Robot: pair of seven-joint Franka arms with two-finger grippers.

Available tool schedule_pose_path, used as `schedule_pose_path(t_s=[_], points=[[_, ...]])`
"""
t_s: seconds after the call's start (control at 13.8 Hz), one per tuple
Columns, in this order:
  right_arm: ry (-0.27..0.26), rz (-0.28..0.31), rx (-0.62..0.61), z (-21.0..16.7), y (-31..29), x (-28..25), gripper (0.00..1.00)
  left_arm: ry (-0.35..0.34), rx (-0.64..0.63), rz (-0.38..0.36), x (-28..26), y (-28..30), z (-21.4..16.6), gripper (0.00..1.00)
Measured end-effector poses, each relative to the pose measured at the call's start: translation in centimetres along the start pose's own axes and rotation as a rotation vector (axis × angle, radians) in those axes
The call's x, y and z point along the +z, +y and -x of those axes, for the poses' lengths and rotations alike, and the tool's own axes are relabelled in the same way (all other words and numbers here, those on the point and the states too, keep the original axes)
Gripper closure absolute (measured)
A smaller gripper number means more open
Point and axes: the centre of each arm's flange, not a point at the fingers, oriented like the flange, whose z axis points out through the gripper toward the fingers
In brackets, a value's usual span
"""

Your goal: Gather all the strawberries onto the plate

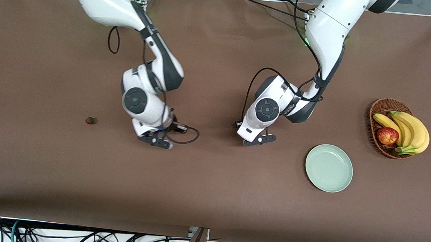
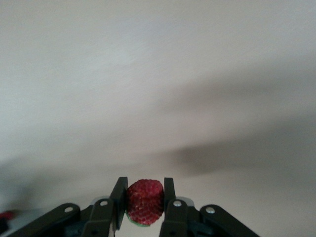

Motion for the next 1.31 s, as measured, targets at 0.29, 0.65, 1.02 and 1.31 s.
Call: schedule_pose_path(t_s=[0.29, 0.65, 1.02, 1.31], points=[[0.07, -0.083, 0.092, 4.4, -5.0, 2.9, 0.66, 0.001, -0.001, 0.0, -0.1, -0.1, -0.1, 0.66], [0.109, -0.152, 0.144, 7.6, -7.8, 5.7, 0.66, 0.063, -0.002, 0.02, -4.1, -2.9, -4.1, 0.66], [0.137, -0.222, 0.191, 10.4, -9.9, 8.2, 0.66, 0.113, 0.181, -0.012, -10.5, -13.7, -11.9, 0.66], [0.136, -0.255, 0.207, 11.7, -12.1, 8.5, 0.66, 0.107, 0.33, -0.018, -9.7, -25.2, -18.1, 0.66]])
